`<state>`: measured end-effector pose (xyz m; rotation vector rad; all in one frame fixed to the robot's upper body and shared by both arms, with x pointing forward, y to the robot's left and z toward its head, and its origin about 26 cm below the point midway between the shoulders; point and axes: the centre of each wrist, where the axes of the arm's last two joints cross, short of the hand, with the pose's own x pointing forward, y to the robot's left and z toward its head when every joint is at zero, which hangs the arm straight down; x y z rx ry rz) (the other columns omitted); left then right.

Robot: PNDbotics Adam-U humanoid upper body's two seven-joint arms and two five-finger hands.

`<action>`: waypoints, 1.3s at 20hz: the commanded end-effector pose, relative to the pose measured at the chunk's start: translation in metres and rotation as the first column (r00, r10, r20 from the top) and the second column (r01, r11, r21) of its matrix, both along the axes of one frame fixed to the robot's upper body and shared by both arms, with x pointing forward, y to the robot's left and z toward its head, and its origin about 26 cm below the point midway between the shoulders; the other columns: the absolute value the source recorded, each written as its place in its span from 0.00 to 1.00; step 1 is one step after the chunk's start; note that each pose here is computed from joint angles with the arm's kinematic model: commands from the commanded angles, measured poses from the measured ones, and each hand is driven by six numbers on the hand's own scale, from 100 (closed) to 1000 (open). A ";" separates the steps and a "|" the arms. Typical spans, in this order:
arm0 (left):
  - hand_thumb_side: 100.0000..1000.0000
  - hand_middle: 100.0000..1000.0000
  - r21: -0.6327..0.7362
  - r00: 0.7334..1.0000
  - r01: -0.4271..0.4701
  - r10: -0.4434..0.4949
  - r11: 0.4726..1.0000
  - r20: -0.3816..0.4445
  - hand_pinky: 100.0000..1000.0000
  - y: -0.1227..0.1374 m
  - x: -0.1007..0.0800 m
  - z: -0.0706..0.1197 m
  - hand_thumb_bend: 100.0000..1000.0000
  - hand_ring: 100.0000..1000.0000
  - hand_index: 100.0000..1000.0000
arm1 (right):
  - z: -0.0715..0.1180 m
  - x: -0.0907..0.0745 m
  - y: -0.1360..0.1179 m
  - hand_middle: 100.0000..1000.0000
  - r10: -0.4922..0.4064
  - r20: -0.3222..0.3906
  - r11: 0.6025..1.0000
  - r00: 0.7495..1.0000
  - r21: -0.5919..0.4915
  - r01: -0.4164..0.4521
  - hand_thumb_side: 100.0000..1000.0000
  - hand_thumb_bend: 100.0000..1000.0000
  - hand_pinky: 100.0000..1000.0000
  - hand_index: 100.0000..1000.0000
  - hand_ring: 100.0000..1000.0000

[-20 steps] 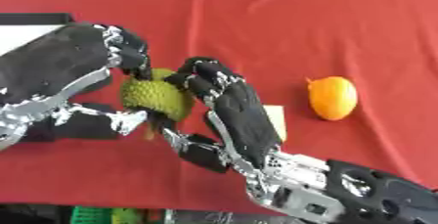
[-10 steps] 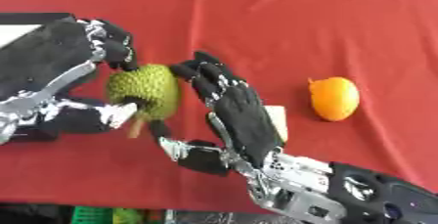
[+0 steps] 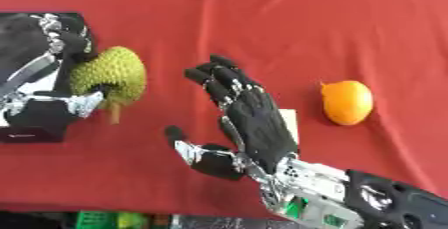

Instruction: Pick up the objects with one hand, pass them to the other hand, and then place them into the box on the other side of the table.

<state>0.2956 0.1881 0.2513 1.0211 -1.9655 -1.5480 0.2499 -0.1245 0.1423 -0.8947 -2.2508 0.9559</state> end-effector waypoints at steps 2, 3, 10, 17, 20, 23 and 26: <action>0.14 0.38 -0.071 0.995 -0.052 0.058 0.996 0.082 0.35 0.022 0.000 0.022 0.00 0.38 0.44 | 0.006 0.002 -0.005 0.74 -0.049 0.052 0.999 0.997 0.025 0.048 0.31 0.32 0.48 0.82 0.89; 0.14 0.38 -0.095 0.994 -0.061 0.070 0.994 0.089 0.35 0.026 0.001 0.025 0.00 0.38 0.44 | 0.006 0.002 -0.006 0.74 -0.050 0.054 0.998 0.997 0.028 0.048 0.30 0.32 0.48 0.82 0.89; 0.17 0.37 -0.241 0.977 -0.160 0.189 0.957 0.101 0.35 0.054 0.000 0.041 0.00 0.37 0.44 | 0.004 0.002 -0.007 0.74 -0.055 0.060 0.998 0.997 0.039 0.052 0.29 0.32 0.48 0.82 0.89; 0.18 0.37 -0.319 0.928 -0.322 0.364 0.891 0.081 0.35 0.077 -0.002 0.046 0.00 0.37 0.44 | 0.004 0.002 -0.009 0.74 -0.057 0.072 0.998 0.996 0.043 0.054 0.28 0.33 0.48 0.82 0.89; 0.17 0.37 -0.316 0.904 -0.378 0.420 0.870 0.075 0.36 0.082 -0.002 0.044 0.00 0.37 0.44 | 0.003 0.002 -0.009 0.74 -0.058 0.071 0.997 0.996 0.046 0.055 0.28 0.33 0.48 0.82 0.89; 0.16 0.38 -0.313 0.881 -0.426 0.468 0.849 0.070 0.37 0.086 -0.002 0.043 0.00 0.38 0.45 | 0.002 0.002 -0.009 0.74 -0.060 0.070 0.997 0.996 0.046 0.056 0.28 0.33 0.48 0.82 0.89; 0.15 0.39 -0.300 0.855 -0.477 0.515 0.826 0.058 0.39 0.092 0.004 0.039 0.00 0.39 0.46 | 0.000 0.001 -0.010 0.74 -0.062 0.068 0.997 0.996 0.043 0.060 0.27 0.34 0.48 0.82 0.89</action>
